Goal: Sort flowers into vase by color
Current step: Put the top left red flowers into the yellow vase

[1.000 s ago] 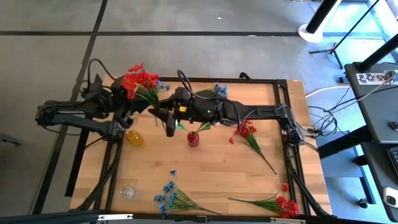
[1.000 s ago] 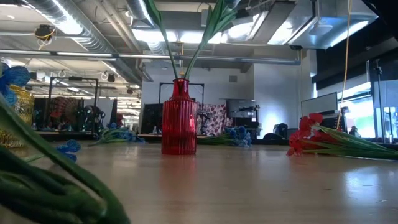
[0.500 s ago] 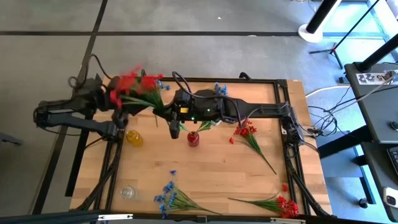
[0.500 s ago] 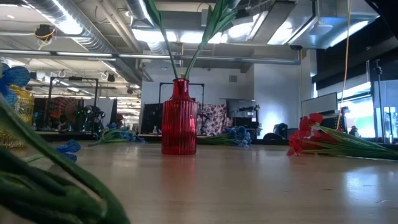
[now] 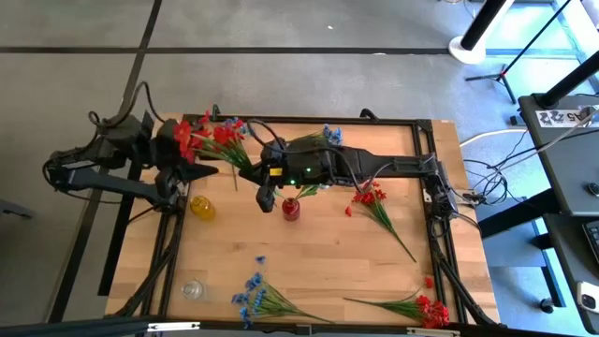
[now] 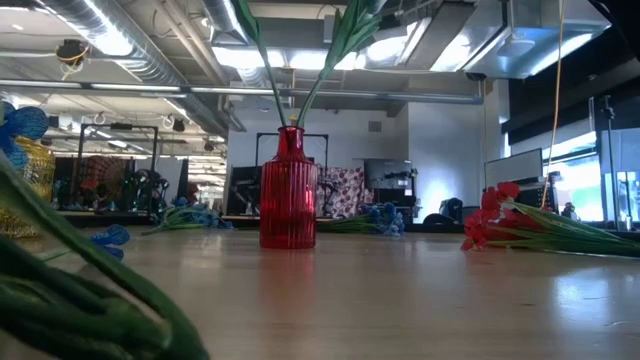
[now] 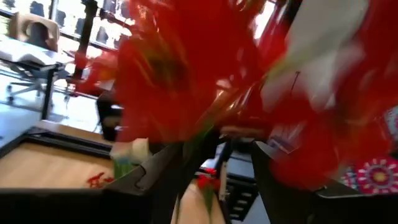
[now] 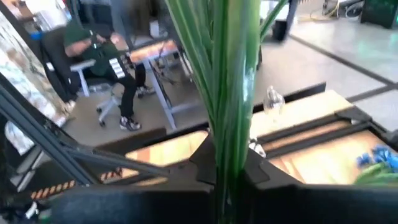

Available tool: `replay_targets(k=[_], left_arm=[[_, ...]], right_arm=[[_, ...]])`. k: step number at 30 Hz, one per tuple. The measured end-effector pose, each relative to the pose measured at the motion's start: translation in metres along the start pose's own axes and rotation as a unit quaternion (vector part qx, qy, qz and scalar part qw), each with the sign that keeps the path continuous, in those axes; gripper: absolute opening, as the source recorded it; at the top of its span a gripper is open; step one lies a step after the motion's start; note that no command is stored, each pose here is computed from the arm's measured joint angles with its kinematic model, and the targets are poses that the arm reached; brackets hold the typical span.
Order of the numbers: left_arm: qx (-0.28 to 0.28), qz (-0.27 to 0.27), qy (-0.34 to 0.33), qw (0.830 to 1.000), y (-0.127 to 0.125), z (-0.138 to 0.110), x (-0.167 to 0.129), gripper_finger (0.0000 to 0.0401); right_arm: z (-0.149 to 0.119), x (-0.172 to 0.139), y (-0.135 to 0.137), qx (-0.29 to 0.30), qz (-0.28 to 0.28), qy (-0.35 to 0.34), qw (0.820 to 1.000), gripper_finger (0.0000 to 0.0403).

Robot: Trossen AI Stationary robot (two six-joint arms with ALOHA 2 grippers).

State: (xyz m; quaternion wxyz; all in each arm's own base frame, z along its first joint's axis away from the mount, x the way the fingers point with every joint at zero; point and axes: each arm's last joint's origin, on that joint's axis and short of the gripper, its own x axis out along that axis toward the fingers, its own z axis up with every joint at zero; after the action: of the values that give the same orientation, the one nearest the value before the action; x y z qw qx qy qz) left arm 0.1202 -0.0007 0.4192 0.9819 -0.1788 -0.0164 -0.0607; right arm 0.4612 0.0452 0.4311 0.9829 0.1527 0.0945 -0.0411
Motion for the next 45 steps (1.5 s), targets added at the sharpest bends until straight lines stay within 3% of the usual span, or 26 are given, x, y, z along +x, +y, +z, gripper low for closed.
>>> replay_targets(k=[11, 18, 24, 27, 31, 37, 40, 45], left_arm=[[0.066, 0.047, -0.002, 0.997, 0.007, -0.003, 0.021, 0.0189], [0.089, 0.011, -0.038, 0.995, 0.006, 0.002, 0.042, 0.0189], [0.078, 0.012, -0.049, 0.996, 0.005, 0.005, 0.039, 0.0189], [0.059, 0.048, -0.07, 0.995, 0.006, 0.008, 0.033, 0.0184], [0.057, 0.066, -0.074, 0.993, 0.007, 0.008, 0.033, 0.014], [0.056, 0.065, -0.055, 0.995, 0.008, 0.002, 0.045, 0.0018], [0.071, 0.065, -0.054, 0.994, 0.007, 0.003, 0.041, 0.0015], [0.1, 0.069, -0.049, 0.991, -0.002, 0.014, 0.002, 0.0014]], right_arm=[[0.006, -0.004, 0.004, 0.0, 0.011, -0.02, 1.0, 0.0015], [0.004, -0.004, 0.002, -0.002, 0.005, -0.013, 1.0, 0.0009], [0.003, -0.003, 0.001, -0.004, -0.012, -0.009, 1.0, 0.0022], [0.003, -0.003, 0.001, -0.004, -0.013, -0.009, 1.0, 0.0031], [0.003, -0.003, 0.001, -0.004, -0.012, -0.009, 1.0, 0.0035], [0.002, -0.003, 0.002, -0.026, 0.003, -0.001, 1.0, 0.0072], [0.003, -0.004, 0.003, -0.028, 0.016, 0.0, 0.999, 0.0113], [0.014, -0.017, 0.006, -0.028, 0.029, -0.014, 0.999, 0.0183]])
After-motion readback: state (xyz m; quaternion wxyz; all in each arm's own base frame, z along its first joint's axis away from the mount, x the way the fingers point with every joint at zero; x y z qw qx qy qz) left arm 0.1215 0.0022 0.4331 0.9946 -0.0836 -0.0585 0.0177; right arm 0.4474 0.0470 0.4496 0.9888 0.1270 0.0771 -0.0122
